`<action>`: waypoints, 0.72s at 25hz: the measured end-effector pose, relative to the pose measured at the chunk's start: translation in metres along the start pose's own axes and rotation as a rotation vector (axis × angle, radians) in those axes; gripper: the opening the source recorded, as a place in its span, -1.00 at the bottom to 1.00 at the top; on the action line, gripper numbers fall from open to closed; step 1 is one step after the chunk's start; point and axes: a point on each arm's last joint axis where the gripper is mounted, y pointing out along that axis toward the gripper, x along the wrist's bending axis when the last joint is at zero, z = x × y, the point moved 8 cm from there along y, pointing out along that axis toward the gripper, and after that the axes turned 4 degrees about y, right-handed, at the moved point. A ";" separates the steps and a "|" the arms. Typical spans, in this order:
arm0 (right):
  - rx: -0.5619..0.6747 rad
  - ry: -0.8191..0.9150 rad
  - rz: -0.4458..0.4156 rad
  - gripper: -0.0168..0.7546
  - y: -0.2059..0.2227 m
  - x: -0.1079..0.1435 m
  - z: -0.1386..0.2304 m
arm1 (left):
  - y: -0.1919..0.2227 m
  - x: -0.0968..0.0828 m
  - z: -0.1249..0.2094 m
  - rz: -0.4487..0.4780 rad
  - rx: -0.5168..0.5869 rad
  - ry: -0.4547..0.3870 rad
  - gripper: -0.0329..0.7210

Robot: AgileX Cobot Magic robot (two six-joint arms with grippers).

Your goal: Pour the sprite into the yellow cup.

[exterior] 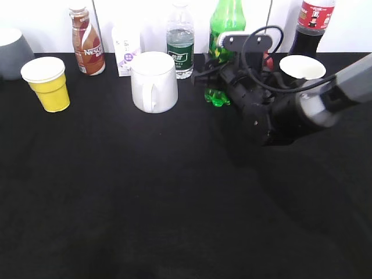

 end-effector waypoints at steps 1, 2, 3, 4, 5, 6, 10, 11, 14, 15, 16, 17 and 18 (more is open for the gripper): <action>-0.008 -0.002 -0.001 0.23 0.000 0.000 0.000 | 0.003 0.000 -0.006 0.003 -0.016 0.007 0.64; -0.010 -0.006 -0.007 0.23 0.000 0.001 0.000 | 0.004 0.000 -0.009 0.004 -0.021 0.009 0.64; -0.014 -0.014 -0.017 0.23 0.000 0.003 0.000 | 0.004 0.000 -0.008 0.005 -0.013 0.011 0.64; -0.015 -0.022 -0.031 0.24 0.000 0.005 0.001 | 0.004 0.000 -0.006 0.006 -0.004 0.011 0.64; -0.016 -0.026 -0.036 0.32 0.000 0.006 0.002 | 0.004 0.000 -0.006 0.006 -0.001 0.011 0.64; -0.017 -0.025 -0.034 0.45 0.000 0.005 0.001 | 0.004 0.000 -0.006 0.006 -0.001 0.011 0.64; -0.005 -0.035 -0.030 0.57 -0.013 0.001 0.003 | 0.004 0.000 -0.005 0.007 0.007 0.011 0.64; 0.003 -0.041 -0.037 0.57 -0.019 0.002 0.003 | 0.004 0.000 -0.003 0.007 0.014 0.011 0.64; 0.010 -0.047 -0.046 0.57 -0.035 0.006 0.004 | 0.004 0.000 -0.002 0.007 0.020 0.011 0.64; 0.011 -0.049 -0.048 0.57 -0.042 0.006 0.001 | 0.004 0.000 -0.002 0.007 0.021 0.011 0.64; 0.016 -0.050 -0.048 0.57 -0.048 0.006 -0.001 | 0.004 0.000 -0.002 0.007 0.021 0.011 0.64; 0.017 -0.046 -0.037 0.57 -0.054 0.002 -0.005 | 0.004 0.000 -0.002 0.007 0.021 0.011 0.64; 0.018 -0.040 -0.026 0.57 -0.060 -0.001 -0.009 | 0.004 0.000 -0.002 0.007 0.021 0.011 0.64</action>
